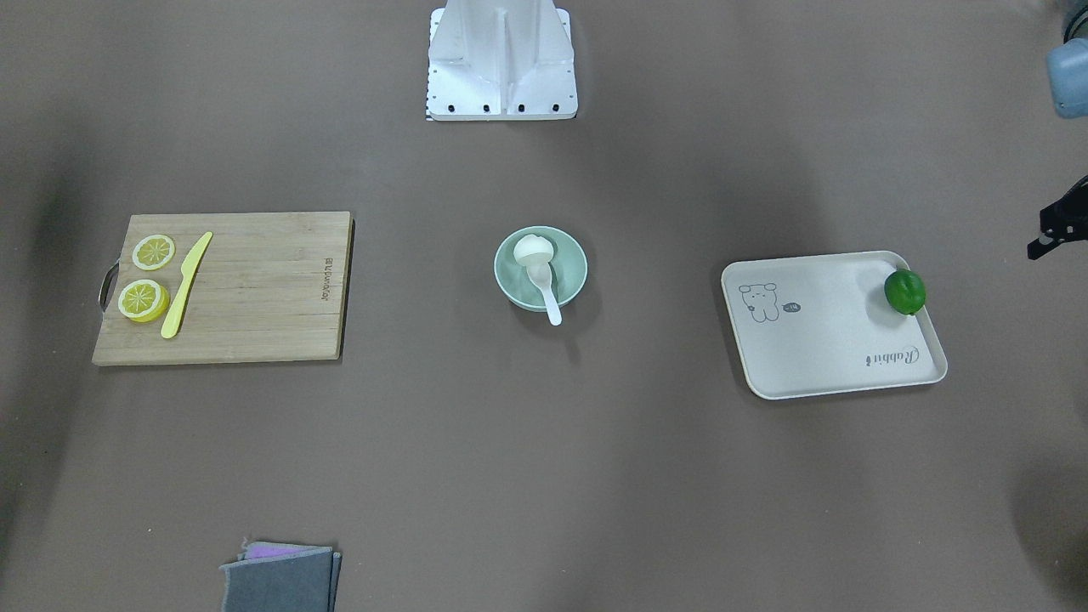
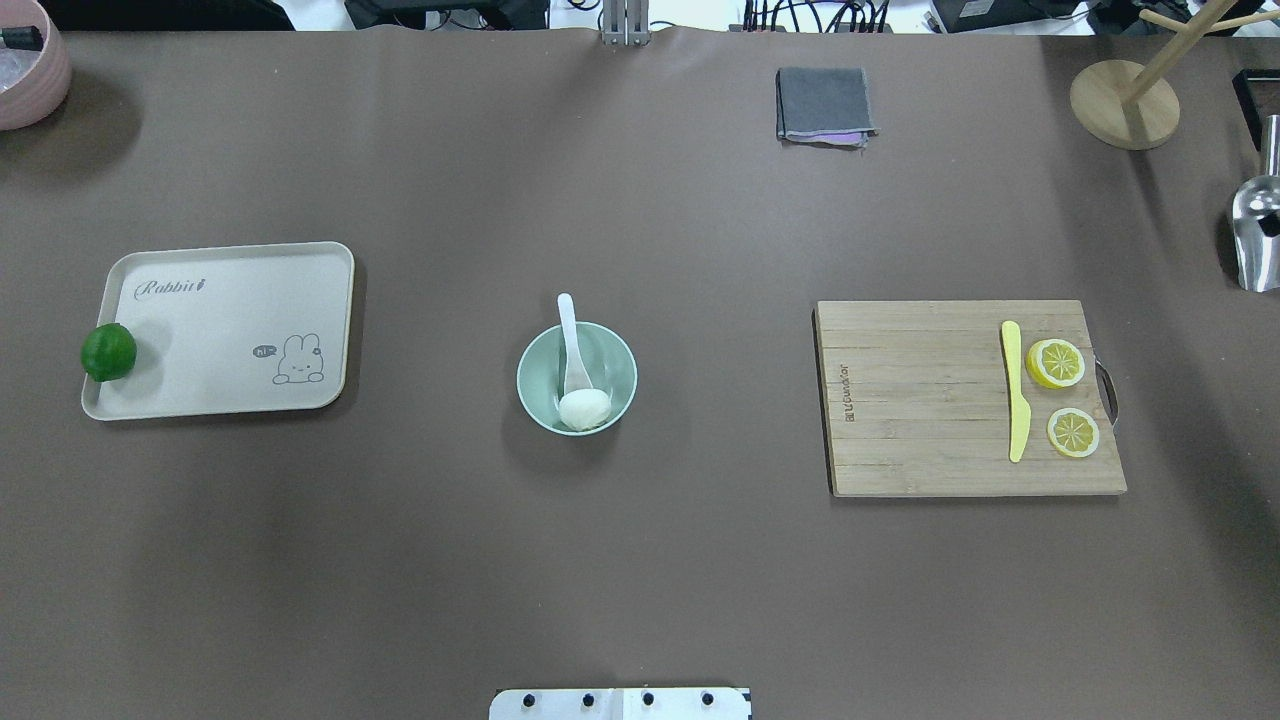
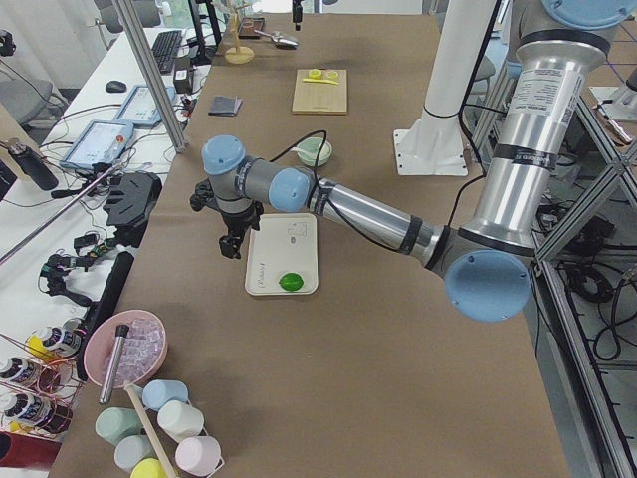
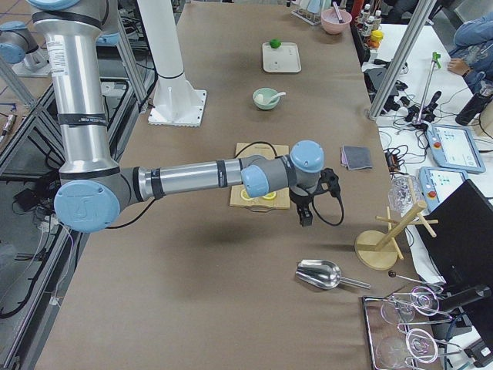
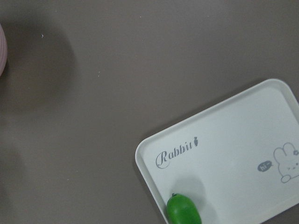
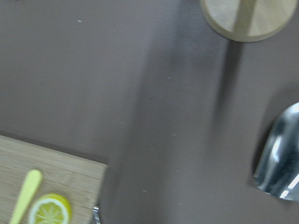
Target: Put spoon and bun in bowl
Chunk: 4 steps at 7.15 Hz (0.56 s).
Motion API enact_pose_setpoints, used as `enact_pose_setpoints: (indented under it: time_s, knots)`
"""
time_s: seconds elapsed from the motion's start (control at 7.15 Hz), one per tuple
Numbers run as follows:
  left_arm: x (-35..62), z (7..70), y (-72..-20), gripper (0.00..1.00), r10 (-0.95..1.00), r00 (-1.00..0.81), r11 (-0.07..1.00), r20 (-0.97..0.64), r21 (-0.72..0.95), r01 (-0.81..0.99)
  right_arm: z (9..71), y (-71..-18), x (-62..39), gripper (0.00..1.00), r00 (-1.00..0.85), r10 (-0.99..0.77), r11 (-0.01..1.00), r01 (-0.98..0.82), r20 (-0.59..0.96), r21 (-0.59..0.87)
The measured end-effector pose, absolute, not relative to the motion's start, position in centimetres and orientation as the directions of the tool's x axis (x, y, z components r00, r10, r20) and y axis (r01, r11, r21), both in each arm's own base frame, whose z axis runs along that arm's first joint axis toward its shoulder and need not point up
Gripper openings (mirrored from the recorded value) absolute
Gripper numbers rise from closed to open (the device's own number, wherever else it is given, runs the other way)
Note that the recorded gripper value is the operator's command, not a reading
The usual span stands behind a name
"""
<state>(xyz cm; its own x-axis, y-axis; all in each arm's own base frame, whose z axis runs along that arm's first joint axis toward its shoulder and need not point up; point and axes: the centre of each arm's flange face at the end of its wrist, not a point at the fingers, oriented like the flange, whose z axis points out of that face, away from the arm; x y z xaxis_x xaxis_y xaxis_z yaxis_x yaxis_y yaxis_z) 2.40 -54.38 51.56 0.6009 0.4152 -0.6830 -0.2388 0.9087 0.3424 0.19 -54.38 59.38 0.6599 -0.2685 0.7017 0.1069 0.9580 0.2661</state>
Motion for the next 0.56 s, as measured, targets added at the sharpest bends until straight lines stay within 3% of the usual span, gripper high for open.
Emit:
enact_pose_setpoints:
  time_s: [0.56]
  knots:
    - [-0.2, 56.4, -51.0, 0.98, 0.420, 0.690, 0.905, -0.589, 0.333, -0.266, 65.5, -52.7, 7.7, 1.00, 0.684, -0.247, 0.961, 0.083, 0.687, 0.263]
